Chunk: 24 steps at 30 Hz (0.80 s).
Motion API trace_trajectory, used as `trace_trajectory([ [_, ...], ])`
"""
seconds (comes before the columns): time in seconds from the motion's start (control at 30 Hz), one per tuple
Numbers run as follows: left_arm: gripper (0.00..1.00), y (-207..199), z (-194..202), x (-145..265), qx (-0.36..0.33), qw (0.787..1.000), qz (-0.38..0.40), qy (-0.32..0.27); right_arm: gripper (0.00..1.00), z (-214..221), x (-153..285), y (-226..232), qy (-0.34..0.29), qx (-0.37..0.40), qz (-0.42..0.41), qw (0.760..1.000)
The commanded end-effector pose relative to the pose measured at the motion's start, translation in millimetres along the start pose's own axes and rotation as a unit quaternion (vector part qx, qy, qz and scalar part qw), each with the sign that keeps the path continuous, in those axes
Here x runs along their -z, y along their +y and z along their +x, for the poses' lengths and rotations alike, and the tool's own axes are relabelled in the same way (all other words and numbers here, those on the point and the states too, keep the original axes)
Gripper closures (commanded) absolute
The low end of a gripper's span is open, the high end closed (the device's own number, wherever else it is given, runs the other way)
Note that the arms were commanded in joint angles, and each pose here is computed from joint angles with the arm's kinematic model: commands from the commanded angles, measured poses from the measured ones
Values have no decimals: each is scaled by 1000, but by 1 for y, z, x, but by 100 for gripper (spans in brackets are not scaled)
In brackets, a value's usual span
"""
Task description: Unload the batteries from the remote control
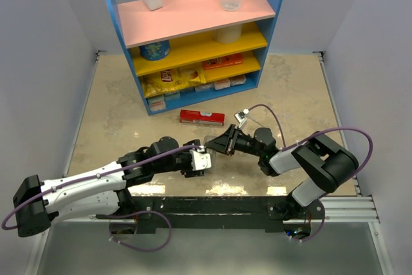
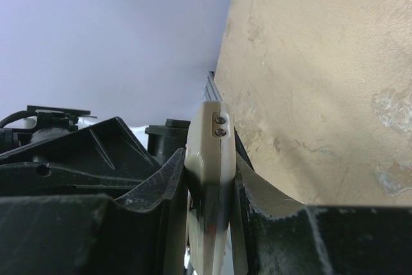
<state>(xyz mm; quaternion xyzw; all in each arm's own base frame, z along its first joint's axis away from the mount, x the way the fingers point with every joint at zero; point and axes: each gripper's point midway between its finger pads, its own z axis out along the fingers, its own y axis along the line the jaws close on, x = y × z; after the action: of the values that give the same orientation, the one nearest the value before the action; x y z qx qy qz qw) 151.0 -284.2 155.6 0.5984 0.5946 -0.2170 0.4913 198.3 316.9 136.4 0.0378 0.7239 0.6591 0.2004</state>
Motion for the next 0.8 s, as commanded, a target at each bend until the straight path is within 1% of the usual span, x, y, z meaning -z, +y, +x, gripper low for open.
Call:
trace_trajectory([
  [0.0,36,31,-5,4,-15,997,-76,-6,100,18,7,1,36,4,-12,999],
  [0.17,36,37,1,3,-11,995,-94,11,100,13,2,2,32,15,-2,999],
  [0.27,36,40,1,3,-8,995,-99,12,100,12,2,-3,33,15,14,999],
  [0.3,36,43,-6,2,-9,994,-108,-2,100,12,2,-4,32,15,16,999],
  [0.47,36,46,-3,2,-8,993,-114,7,100,11,4,-8,26,15,31,999],
  [0.53,36,48,1,3,-5,992,-124,14,100,3,3,-7,12,22,38,999],
  [0.57,36,48,3,3,-6,992,-126,17,100,3,4,-14,11,21,57,998],
  [0.63,35,50,12,2,-6,991,-133,31,100,-7,3,-13,-7,35,69,997],
  [0.7,35,50,21,0,-7,989,-139,48,100,-10,6,-25,-9,40,106,994],
  [0.77,35,48,30,-4,-5,989,-133,66,100,-23,5,-23,-32,63,122,990],
])
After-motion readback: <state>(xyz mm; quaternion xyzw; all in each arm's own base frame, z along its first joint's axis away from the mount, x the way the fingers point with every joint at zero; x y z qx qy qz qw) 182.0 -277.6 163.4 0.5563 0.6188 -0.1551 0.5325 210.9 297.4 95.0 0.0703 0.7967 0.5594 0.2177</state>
